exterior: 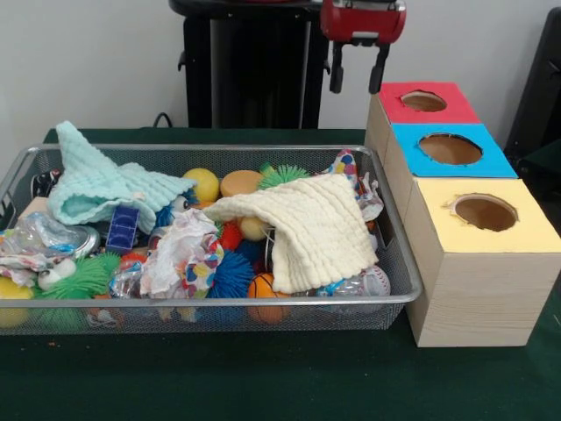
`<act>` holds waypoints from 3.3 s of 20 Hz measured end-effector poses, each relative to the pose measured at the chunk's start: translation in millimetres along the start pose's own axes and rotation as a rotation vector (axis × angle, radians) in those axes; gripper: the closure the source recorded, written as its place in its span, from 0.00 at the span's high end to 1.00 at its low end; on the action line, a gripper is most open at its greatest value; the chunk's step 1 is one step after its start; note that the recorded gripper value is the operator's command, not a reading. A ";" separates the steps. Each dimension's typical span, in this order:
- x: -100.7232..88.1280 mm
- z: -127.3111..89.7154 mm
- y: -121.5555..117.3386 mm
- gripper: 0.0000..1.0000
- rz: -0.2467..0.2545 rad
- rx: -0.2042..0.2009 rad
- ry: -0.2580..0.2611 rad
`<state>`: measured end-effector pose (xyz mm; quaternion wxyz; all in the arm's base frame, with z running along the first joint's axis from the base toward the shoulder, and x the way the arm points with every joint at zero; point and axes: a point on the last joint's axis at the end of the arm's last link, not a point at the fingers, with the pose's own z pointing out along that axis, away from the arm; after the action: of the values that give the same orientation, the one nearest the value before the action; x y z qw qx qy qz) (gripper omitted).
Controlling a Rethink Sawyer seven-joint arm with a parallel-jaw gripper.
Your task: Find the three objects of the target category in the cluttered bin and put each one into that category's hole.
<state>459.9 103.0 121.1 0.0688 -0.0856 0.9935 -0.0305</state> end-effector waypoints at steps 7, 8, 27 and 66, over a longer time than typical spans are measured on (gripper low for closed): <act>1.9 15.1 -21.0 1.00 0.045 -0.002 0.030; -0.3 16.7 -24.3 1.00 0.051 -0.001 0.031; -79.7 35.1 -59.2 1.00 0.086 0.023 -0.032; -176.2 118.7 -237.3 1.00 0.285 0.054 0.011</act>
<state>688.0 -105.5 44.1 0.0694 0.0583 0.9947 -0.0475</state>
